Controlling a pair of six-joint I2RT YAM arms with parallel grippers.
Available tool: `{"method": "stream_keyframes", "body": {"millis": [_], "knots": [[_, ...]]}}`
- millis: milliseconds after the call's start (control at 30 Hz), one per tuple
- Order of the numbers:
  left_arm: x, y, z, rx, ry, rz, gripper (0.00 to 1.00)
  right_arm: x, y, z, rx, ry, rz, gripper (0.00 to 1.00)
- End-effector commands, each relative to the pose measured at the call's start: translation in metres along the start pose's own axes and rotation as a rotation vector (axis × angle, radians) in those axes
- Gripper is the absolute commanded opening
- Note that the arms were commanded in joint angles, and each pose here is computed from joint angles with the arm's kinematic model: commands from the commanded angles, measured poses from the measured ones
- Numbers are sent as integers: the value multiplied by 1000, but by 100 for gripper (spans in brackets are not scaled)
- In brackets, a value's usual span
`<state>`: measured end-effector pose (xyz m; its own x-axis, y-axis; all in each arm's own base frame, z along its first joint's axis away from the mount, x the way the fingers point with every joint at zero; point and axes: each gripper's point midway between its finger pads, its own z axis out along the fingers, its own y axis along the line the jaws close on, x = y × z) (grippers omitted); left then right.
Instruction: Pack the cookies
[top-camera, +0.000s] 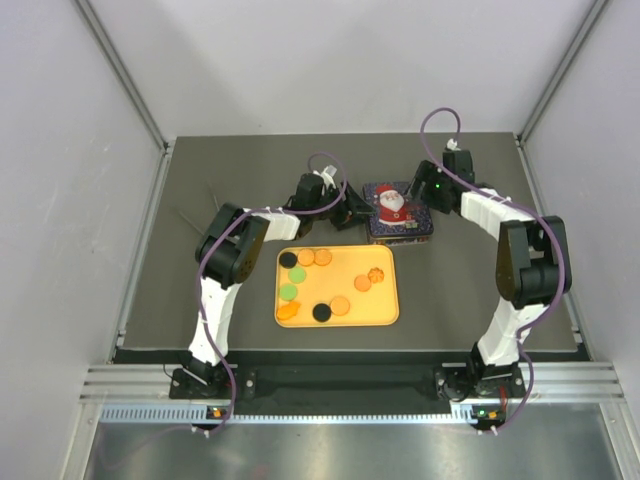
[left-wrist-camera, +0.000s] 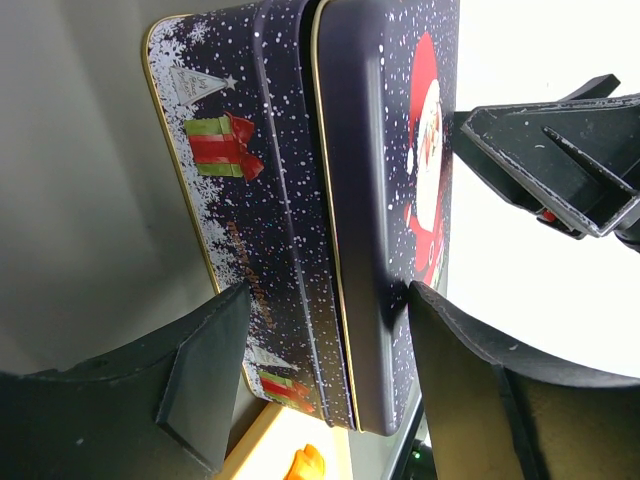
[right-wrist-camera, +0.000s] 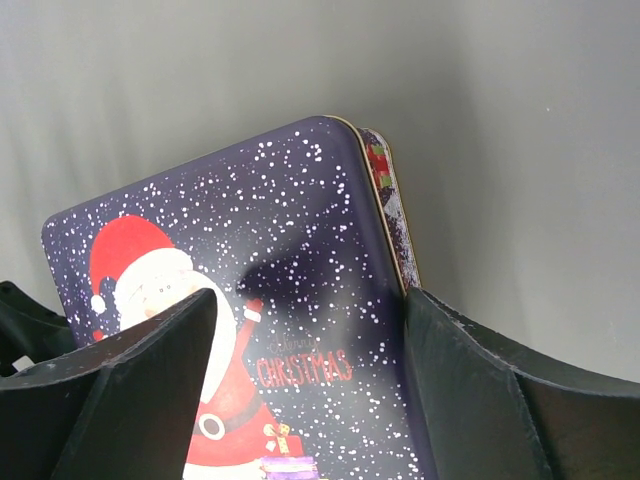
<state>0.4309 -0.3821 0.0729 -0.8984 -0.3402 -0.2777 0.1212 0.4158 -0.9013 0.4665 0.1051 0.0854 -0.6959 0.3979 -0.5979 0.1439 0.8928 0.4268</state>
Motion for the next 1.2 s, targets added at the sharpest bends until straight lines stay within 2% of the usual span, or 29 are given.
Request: {"method": "stream_keyframes", "body": {"millis": [0, 433, 667, 900, 1167], "knots": [[5, -52, -6, 123, 5, 73, 69, 15, 23, -3, -47, 50, -38, 78], [6, -52, -7, 122, 9, 72, 70, 26, 31, 3, -18, 71, -109, 81], [13, -31, -5, 71, 5, 19, 66, 34, 28, 7, 28, 82, -161, 82], [23, -1, -5, -23, -6, -45, 56, 51, 30, 14, 56, 114, -214, 84], [35, 26, -3, -132, 8, -82, 35, 65, 30, 24, 62, 159, -253, 87]]}}
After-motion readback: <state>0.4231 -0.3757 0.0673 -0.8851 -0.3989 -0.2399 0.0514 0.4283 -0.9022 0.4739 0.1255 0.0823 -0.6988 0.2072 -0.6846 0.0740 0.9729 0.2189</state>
